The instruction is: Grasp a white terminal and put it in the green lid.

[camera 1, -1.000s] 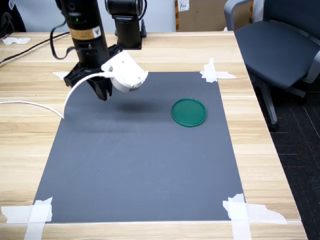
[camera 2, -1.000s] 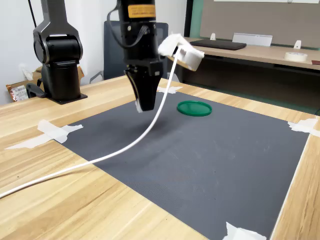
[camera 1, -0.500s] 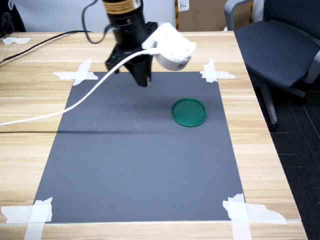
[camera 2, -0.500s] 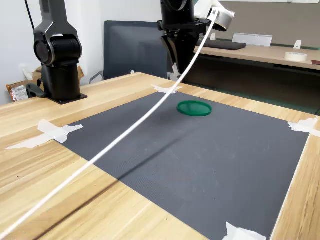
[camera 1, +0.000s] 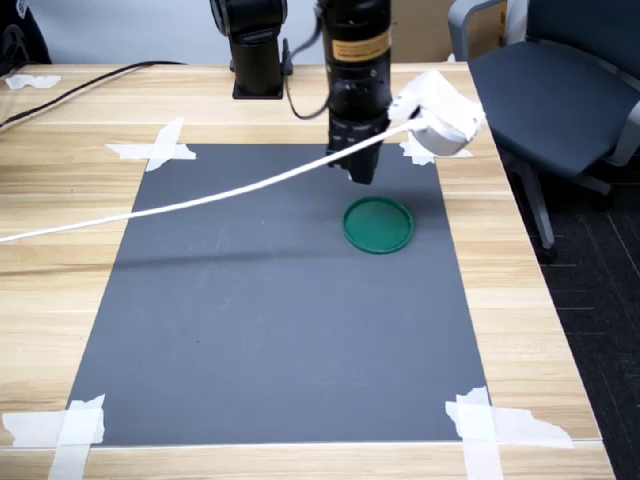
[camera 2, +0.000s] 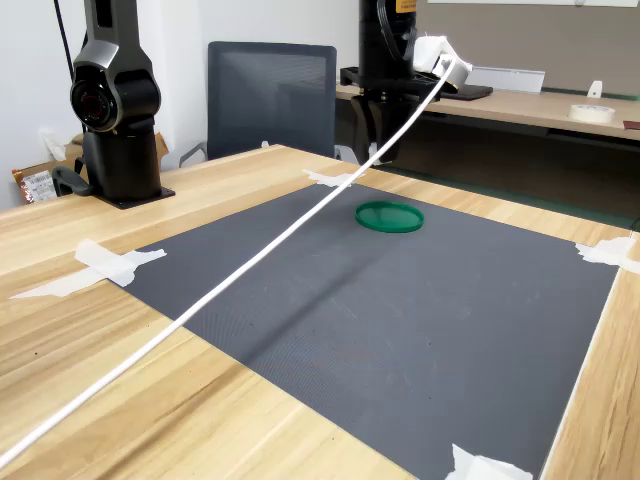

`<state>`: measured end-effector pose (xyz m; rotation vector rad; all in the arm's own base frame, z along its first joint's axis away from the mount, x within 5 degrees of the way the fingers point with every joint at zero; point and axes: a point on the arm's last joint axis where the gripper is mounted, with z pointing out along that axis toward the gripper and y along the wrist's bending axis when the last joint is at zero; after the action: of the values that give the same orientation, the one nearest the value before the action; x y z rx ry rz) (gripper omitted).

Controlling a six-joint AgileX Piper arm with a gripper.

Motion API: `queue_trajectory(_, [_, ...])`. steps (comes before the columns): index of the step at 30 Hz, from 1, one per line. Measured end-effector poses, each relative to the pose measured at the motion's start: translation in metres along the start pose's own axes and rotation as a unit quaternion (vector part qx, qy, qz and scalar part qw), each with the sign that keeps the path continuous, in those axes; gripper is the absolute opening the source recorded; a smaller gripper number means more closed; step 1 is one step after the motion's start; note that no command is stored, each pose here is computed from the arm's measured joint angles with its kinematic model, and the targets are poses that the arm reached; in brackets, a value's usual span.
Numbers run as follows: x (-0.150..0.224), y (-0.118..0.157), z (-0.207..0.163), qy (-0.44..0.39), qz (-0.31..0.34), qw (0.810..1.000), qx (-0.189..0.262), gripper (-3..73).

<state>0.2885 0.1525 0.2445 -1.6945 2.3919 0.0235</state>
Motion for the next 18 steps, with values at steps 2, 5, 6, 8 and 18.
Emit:
queue_trajectory(2, [-0.003,-0.001,0.006,0.0,-0.001,1.0,0.001,7.0])
queue_trajectory(5, [-0.006,0.0,0.017,0.008,-0.004,1.0,-0.002,7.0])
queue_trajectory(6, [-0.008,0.0,0.02,0.012,-0.006,1.0,-0.003,7.0])
queue_trajectory(8, [-0.01,0.001,0.027,0.017,-0.009,1.0,-0.006,7.0])
queue_trajectory(18, [-0.015,0.001,0.047,0.029,-0.018,0.999,-0.013,7.0])
